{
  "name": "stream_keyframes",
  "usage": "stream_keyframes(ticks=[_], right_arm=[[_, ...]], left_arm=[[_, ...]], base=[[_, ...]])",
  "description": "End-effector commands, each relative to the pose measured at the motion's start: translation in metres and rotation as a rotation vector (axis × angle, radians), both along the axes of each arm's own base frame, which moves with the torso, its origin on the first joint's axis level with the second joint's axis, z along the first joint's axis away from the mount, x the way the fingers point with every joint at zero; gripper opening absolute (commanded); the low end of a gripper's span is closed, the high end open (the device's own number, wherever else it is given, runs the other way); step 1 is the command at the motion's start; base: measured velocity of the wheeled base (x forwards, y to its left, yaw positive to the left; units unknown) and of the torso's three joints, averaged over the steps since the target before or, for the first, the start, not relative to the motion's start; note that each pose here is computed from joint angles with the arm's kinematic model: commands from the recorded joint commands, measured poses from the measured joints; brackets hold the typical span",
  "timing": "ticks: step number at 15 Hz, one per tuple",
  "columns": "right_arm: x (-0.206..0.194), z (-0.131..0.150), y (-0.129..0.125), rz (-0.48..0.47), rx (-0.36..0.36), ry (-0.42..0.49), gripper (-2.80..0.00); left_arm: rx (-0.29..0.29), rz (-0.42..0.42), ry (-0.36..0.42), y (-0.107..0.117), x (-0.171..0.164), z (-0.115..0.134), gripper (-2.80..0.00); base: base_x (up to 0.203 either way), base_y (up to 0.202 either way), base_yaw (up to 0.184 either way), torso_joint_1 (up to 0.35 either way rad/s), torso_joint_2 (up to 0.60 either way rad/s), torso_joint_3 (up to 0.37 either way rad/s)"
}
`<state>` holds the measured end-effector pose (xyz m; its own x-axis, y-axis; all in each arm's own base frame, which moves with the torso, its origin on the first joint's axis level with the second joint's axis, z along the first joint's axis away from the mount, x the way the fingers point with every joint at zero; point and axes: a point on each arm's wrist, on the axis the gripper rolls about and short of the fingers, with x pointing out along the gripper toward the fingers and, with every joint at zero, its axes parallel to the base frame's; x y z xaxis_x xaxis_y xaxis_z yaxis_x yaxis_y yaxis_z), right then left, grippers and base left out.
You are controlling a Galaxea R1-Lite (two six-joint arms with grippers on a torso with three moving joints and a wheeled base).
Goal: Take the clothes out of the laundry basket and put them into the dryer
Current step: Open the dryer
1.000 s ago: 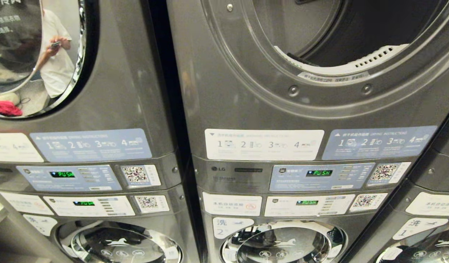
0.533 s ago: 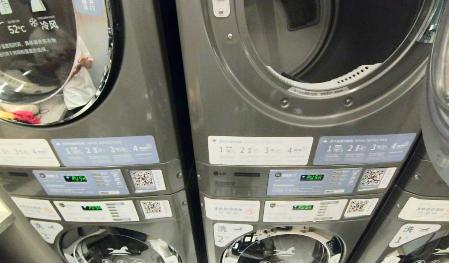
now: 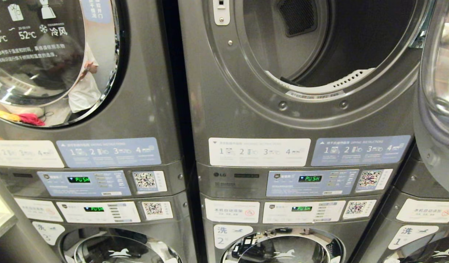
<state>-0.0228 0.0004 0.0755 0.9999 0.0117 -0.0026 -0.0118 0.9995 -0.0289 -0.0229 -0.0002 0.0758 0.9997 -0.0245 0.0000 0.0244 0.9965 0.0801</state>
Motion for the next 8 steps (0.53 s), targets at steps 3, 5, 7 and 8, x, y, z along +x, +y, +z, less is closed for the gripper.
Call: stream_keyframes(ticks=[3,5,7,8], right_arm=[[-0.0001,0.0001,0.0000,-0.001,0.001,-0.001,-2.80],[0.0000,-0.0003,0.0000,0.001,0.001,0.001,-2.80],[0.0000,-0.0003,0.0000,-0.001,0.001,0.001,-2.80],[-0.0001,0.0001,0.0000,0.001,0.001,-0.001,-2.80]], left_arm=[[0.001,0.000,-0.001,0.0000,-0.0001,0.0001,-2.80],[0.000,0.000,-0.002,0.0000,-0.0001,0.0001,-2.80],[0.000,0.000,-0.002,0.0000,-0.0001,0.0001,-2.80],[0.000,0.000,-0.002,0.0000,-0.0001,0.0001,-2.80]], base=[[-0.156,0.000,0.000,0.006,0.02,0.004],[-0.202,0.000,0.005,-0.004,0.00,0.006],[-0.195,0.000,0.000,0.003,0.00,0.004],[-0.197,0.000,0.001,0.000,0.00,0.005]])
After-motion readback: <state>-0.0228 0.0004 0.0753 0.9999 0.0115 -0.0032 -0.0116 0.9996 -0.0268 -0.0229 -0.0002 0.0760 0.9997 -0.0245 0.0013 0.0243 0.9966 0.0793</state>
